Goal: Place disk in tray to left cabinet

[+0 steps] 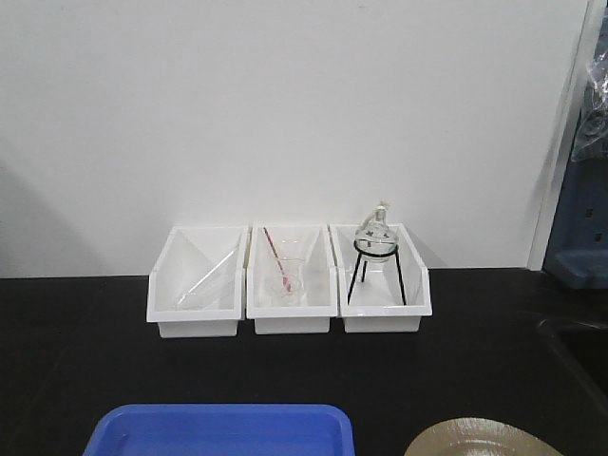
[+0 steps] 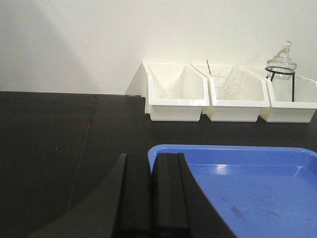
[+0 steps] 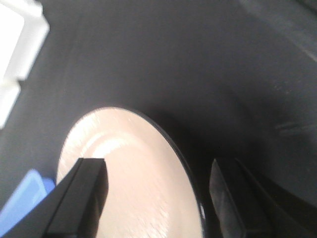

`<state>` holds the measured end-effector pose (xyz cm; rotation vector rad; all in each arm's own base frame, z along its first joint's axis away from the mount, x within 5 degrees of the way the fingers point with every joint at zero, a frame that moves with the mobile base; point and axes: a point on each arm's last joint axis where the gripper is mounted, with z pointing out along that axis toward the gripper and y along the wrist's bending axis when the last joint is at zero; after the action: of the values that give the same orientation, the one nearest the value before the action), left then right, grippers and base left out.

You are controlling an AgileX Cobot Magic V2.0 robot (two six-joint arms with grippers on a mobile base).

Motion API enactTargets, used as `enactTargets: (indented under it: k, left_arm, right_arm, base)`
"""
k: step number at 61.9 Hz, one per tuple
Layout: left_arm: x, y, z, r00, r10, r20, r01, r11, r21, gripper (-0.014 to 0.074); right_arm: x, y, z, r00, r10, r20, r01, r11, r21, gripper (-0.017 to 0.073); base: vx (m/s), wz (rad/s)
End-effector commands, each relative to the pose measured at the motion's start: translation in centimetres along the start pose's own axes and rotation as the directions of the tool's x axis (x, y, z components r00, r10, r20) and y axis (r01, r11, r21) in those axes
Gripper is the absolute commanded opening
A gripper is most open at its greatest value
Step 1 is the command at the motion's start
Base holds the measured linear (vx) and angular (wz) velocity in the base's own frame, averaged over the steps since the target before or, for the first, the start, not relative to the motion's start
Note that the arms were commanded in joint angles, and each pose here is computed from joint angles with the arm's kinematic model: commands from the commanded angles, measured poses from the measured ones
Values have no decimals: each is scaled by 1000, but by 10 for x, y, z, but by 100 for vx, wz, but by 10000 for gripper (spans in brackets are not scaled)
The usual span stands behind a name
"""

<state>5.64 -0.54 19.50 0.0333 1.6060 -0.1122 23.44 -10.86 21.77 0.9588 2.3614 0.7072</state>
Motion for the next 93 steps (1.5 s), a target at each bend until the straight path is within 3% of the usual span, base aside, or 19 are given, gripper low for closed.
enactTargets:
  k: [1, 8, 32, 51, 65, 73, 86, 93]
  left_arm:
    - [-4, 0, -1, 996, -17, 85, 17, 1000, 1, -3]
    - [-4, 0, -1, 996, -17, 85, 17, 1000, 1, -3]
    - [-4, 0, -1, 996, -17, 85, 17, 1000, 1, -3]
    - [-4, 0, -1, 996, -17, 85, 17, 1000, 1, -3]
    - [-4, 0, -1, 996, -17, 85, 17, 1000, 1, -3]
    - [-4, 0, -1, 996, -17, 85, 17, 1000, 1, -3]
    - [-4, 0, -1, 996, -17, 85, 17, 1000, 1, -3]
    - [-4, 0, -1, 996, -17, 85, 17, 1000, 1, -3]
  right_arm:
    - [-6, 4, -1, 998, -48, -34, 46, 996, -75, 494]
    - [-4, -2, 9, 992, -81, -96, 72, 993, -95, 494]
    - [-2, -12, 32, 977, -97, -191, 75, 990, -118, 494]
    - [9, 4, 65, 956, -156, -249, 108, 975, -196, 494]
    - [19, 6, 91, 937, -160, -311, 102, 976, -195, 477]
    - [24, 6, 99, 923, -176, -343, 110, 973, -201, 376]
    - [24, 8, 100, 927, -163, -339, 90, 971, -220, -13]
    - [23, 16, 98, 935, -154, -321, 60, 957, -285, -10]
  base:
    - [0, 0]
    - [0, 0]
    - [0, 0]
    - [0, 0]
    - [0, 0]
    - [0, 0]
    - [0, 0]
    - [0, 0]
